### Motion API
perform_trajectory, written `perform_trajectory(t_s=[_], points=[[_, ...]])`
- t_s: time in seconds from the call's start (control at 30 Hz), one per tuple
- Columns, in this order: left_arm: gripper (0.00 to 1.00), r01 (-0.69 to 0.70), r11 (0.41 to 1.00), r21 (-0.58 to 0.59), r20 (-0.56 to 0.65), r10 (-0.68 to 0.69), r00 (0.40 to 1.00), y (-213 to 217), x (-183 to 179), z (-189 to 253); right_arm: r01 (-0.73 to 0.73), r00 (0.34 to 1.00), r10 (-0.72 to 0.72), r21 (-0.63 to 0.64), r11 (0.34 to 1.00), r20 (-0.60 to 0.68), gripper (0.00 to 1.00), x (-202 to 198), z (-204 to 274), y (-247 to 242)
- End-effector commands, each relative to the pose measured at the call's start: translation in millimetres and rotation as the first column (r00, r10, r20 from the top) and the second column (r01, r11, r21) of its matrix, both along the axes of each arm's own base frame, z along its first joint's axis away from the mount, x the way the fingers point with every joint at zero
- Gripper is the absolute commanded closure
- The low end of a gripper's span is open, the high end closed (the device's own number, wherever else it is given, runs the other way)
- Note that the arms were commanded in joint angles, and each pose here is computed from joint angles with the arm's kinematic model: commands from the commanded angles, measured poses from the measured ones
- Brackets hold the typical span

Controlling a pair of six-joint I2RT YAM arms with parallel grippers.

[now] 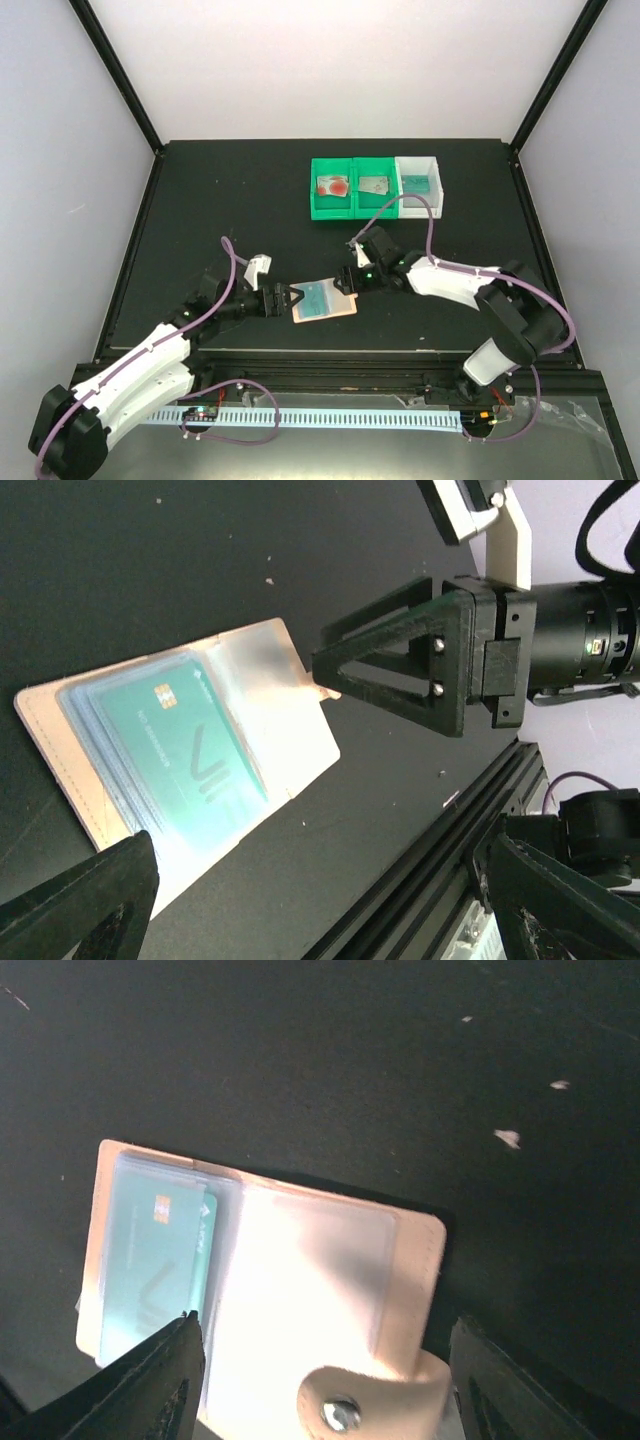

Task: Take the credit cards out of the card holder

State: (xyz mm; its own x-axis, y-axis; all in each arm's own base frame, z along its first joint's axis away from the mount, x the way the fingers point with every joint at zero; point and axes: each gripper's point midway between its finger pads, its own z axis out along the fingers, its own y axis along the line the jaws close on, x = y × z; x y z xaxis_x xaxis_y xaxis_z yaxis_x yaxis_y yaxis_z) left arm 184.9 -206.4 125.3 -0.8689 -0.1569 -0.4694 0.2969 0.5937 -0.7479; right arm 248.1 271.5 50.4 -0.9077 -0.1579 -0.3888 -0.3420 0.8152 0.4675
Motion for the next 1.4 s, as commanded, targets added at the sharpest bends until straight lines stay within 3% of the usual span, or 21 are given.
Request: perform_trajectory(t_s=[0.0,0.27,0.43,0.73,0.87,0.97,1.1,1.37], points=[[0.08,0.016,0.998,-0.056,-0.002,-0.016,1.000,-5.9,-1.8,7.2,-0.014,0.999,0.019,-0.104,0.994,0.048,0.32,12.6,-2.0,6.8],[0.08,0.024,0.997,-0.067,0.010,-0.024,1.000,-6.2,-3.8,8.9,0.037,0.998,-0.025,-0.251,0.967,0.051,0.44,7.7,-18.3,-21.6],[0.08,0.035,0.997,-0.073,0.030,-0.032,0.999,-7.6,-3.1,4.0,0.004,1.000,0.002,-0.263,0.965,0.022,0.56,-3.7,-23.5,-21.2],[0.09,0.049,0.994,-0.094,-0.015,-0.051,0.999,-15.2,-0.5,-10.5,0.006,1.000,0.002,-0.272,0.962,0.026,0.81,-21.1,-24.2,-34.2],[0.10,0.065,0.989,-0.131,-0.049,-0.072,0.996,-22.7,0.9,-13.0,0.015,0.999,-0.006,-0.269,0.963,0.034,0.88,-26.1,-22.4,-40.4],[0.11,0.066,0.989,-0.135,-0.085,-0.078,0.993,-25.8,1.7,-18.8,0.021,0.999,-0.011,-0.254,0.967,0.040,0.86,-28.3,-14.8,-40.9],[0.13,0.063,0.989,-0.135,-0.094,-0.077,0.993,-26.4,2.7,-23.0,0.040,0.997,-0.025,-0.212,0.977,0.075,0.74,-26.5,6.4,-39.0],[0.14,0.063,0.979,-0.191,-0.124,-0.088,0.988,-28.7,-2.9,-20.8,0.062,0.989,-0.058,-0.019,0.998,0.134,0.64,-21.5,51.6,-18.5]])
